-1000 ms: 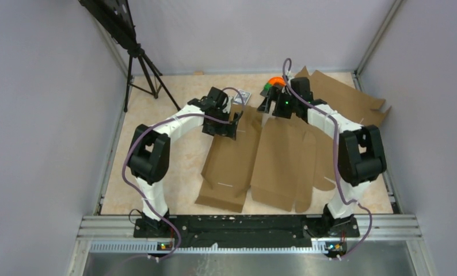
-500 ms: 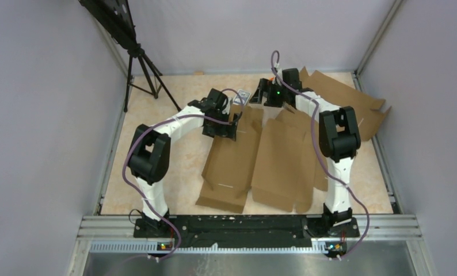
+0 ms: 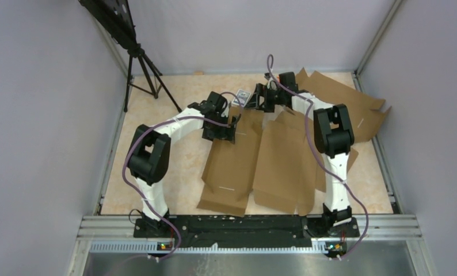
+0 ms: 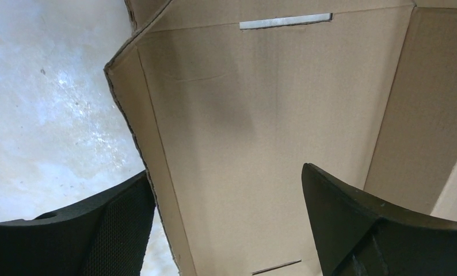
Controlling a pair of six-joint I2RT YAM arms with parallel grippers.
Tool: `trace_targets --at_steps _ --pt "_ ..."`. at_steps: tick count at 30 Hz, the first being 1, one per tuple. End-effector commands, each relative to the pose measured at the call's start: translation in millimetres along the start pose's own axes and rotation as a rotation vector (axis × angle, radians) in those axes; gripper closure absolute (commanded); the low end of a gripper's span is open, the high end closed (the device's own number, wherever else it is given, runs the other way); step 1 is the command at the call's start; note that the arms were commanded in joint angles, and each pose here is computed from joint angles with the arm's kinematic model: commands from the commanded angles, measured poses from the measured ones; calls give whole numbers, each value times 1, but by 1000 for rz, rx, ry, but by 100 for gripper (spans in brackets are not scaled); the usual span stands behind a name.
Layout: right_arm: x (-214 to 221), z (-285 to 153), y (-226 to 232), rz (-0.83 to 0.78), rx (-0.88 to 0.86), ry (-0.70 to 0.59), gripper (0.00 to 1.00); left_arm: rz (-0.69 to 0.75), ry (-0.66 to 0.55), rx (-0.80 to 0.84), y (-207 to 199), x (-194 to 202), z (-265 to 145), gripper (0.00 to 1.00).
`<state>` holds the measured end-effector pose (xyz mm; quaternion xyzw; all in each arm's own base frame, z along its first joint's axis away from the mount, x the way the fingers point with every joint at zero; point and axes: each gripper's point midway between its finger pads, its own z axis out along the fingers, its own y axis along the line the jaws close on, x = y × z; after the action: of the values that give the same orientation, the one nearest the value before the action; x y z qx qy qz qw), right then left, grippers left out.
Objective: Fold the paper box
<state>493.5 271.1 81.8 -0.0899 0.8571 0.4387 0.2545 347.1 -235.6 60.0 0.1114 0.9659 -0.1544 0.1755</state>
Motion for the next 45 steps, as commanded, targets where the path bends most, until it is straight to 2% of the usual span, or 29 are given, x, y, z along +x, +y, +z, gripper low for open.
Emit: trace_targets --at_steps 1,8,13,22,30,32,38,42,44,45 --pt "-3 -17 40 -48 -110 -19 12 -3 -65 32 -10 -9 -20 9" --pt "12 -26 50 -76 -89 -3 14 -11 -61 -25 3 4 -31 15" --pt "16 -21 45 -139 -12 19 23 -15 -45 -54 8 12 -36 21" --pt "17 -7 35 -202 44 56 65 -33 -19 -59 12 23 -29 39" --pt "16 -20 58 -259 25 20 91 -39 8 -66 14 27 -21 58" --pt "16 -25 66 -276 10 -7 92 -40 10 -72 15 28 -21 65" --pt "20 -35 79 -342 -40 -81 89 -45 5 -90 17 28 -27 76" --pt "23 -38 91 -402 -116 -111 88 -45 17 -101 19 30 -26 92" --pt "24 -37 91 -425 -131 -104 85 -46 26 -104 20 32 -25 100" --pt "26 -35 88 -427 -125 -91 80 -48 27 -107 21 32 -25 100"
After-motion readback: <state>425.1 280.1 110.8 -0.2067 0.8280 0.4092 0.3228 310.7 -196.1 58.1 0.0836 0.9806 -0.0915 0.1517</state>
